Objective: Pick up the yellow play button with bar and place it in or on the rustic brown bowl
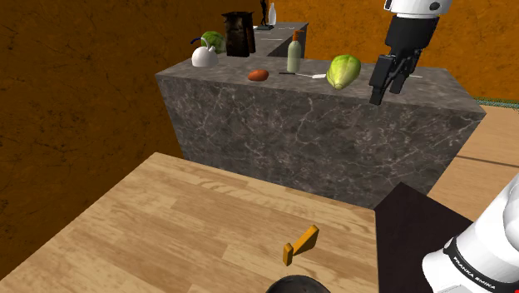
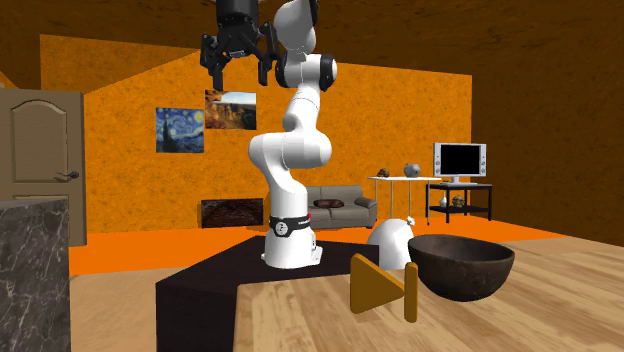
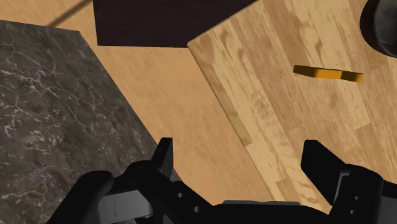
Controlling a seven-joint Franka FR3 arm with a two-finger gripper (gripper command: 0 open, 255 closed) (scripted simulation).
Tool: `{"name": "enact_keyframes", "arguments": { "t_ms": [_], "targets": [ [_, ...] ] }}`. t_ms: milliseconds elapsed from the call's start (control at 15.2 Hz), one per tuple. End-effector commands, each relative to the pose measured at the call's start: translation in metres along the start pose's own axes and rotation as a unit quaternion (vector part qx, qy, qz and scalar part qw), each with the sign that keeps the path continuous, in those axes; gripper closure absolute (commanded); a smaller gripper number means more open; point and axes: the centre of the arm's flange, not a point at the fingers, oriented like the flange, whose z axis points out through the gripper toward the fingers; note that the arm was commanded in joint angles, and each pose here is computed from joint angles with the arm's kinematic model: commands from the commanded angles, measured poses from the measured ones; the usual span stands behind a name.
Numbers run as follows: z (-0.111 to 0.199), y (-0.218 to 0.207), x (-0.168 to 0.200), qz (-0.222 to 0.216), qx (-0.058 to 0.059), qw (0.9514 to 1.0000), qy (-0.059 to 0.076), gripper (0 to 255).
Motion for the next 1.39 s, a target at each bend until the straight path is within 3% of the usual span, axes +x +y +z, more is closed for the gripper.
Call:
{"name": "enact_keyframes", "arguments": {
  "t_ms": [0, 660, 1320],
  "targets": [
    [0.000, 0.000, 0.000, 0.000, 0.000, 1.0000, 0.000, 0],
    [0.088, -0.097, -0.023, 0.072, -0.005, 0.9974, 0.003, 0],
    [0.178, -0.195, -0.031, 0.143, -0.010, 0.9896, 0.006, 0]
  ]
}}
